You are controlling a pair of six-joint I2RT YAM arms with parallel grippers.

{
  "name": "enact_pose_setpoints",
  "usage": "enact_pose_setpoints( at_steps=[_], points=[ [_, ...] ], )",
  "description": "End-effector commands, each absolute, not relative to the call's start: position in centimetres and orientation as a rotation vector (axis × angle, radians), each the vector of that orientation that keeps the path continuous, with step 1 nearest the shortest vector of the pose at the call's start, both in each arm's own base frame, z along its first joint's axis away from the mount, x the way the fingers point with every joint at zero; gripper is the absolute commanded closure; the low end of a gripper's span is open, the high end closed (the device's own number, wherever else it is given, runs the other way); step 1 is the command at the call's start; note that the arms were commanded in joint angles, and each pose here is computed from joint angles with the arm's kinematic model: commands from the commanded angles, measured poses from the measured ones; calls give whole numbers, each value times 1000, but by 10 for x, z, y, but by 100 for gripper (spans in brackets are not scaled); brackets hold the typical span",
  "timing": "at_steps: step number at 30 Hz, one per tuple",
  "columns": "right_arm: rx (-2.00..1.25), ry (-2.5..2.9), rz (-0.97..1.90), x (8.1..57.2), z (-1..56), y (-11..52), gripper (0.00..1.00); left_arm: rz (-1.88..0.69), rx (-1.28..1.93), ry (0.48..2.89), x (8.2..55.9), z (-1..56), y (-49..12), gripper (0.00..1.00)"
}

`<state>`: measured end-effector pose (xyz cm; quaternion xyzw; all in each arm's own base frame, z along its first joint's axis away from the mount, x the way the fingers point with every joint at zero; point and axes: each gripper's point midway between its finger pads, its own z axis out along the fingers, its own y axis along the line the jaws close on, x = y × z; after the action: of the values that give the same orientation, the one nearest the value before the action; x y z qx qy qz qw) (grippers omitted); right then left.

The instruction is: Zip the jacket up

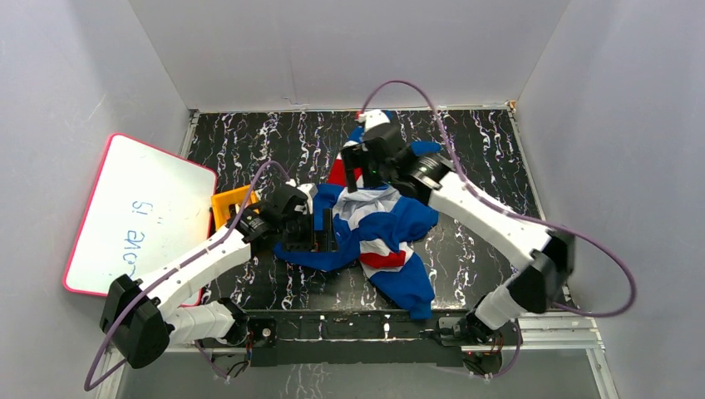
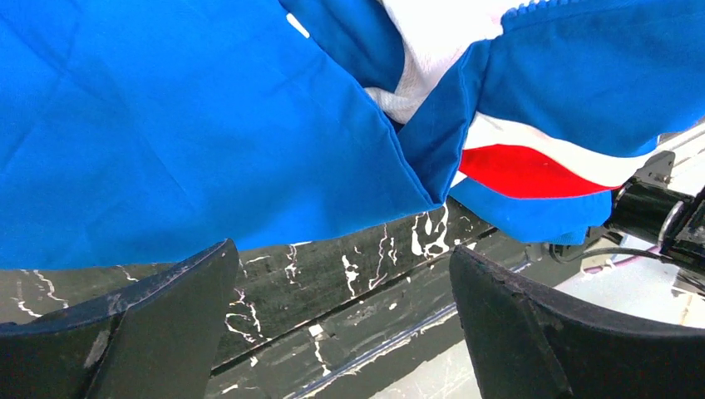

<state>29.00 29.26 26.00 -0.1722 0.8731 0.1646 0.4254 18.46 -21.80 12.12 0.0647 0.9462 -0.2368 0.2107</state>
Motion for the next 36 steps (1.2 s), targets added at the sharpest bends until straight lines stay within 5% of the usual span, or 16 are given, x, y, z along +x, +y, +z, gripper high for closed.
enact_pose_setpoints(
  at_steps=[1, 13, 23, 29, 36],
  points=[
    [-563, 2160, 419, 315, 254, 331, 5, -789, 149, 2660, 167, 120, -227, 2],
    [-623, 2397, 401, 371, 153, 365, 2, -899, 55, 2661, 149, 117, -225, 2],
    [-672, 2554, 425, 366, 89, 369, 9, -1099, 4, 2614, 146, 130, -246, 2],
    [-677, 2562, 475, 363, 89, 369, 36, -1136, 2, 2616, 155, 125, -259, 2],
    [-643, 2565, 522, 366, 98, 364, 91, -1137, -10, 2593, 174, 111, -274, 2]
  ],
)
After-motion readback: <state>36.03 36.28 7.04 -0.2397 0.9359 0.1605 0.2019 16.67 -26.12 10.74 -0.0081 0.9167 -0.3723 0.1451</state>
